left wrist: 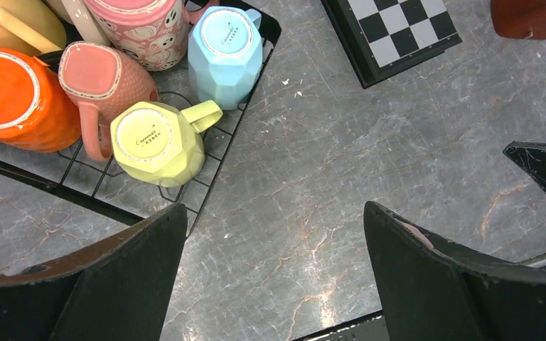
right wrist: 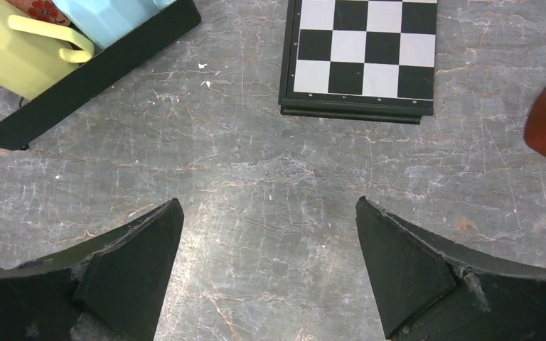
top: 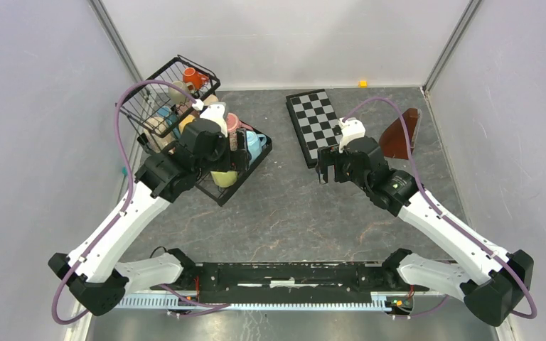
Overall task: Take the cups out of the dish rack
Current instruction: Unload the cup from the dish rack.
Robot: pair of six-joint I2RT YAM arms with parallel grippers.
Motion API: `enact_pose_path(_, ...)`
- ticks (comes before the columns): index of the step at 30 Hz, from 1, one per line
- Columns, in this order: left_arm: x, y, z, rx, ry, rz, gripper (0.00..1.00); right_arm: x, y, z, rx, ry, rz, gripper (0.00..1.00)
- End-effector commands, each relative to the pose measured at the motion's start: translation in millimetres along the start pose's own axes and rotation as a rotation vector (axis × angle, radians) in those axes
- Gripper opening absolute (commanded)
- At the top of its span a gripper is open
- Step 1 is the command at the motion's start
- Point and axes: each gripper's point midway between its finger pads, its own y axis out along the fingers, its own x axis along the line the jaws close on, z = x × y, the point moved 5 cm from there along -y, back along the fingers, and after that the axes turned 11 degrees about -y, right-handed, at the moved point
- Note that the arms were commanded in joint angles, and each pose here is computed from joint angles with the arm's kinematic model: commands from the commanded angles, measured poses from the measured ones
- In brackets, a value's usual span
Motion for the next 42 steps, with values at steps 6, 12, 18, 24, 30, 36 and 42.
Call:
enact_pose_path(6, -1.0, 3.5, -10.3, -0.036, -0.072, -0.052, 1.0, -2.4, -1.9, -7.8, -0.036, -0.015, 0.004, 0.98)
enact_pose_path(12, -0.5, 12.1, -9.1, -0.031, -0.09, -0.086, 1.0, -2.4, -2.3, -5.6, -0.042, -0.019, 0.0, 0.98)
enact_pose_path(18, 13.7, 19.8, -7.2, -0.044, -0.121, -0.221, 1.0, 1.4, 0.4, -1.3, -0.036, -0.018, -0.028, 0.98)
enact_pose_path(24, 50.6, 28.9, -1.1, -0.06, -0.243, -0.428, 1.0, 6.0, 2.1, 4.8, -0.027, -0.02, -0.061, 0.98)
enact_pose_path(30, 70.3, 51.0, 6.6, -0.076, -0.447, -0.571, 1.0, 9.2, 4.0, 9.3, -0.019, -0.023, -0.085, 0.98)
enact_pose_path(36, 77.9, 77.4, 9.7, -0.078, -0.551, -0.682, 1.0, 11.8, 1.6, 13.0, -0.021, -0.019, -0.112, 0.98)
enact_pose_path(42, 83.6, 102.8, 6.5, -0.067, -0.568, -0.733, 1.0, 11.9, -2.6, 16.3, -0.02, -0.025, -0.121, 0.98)
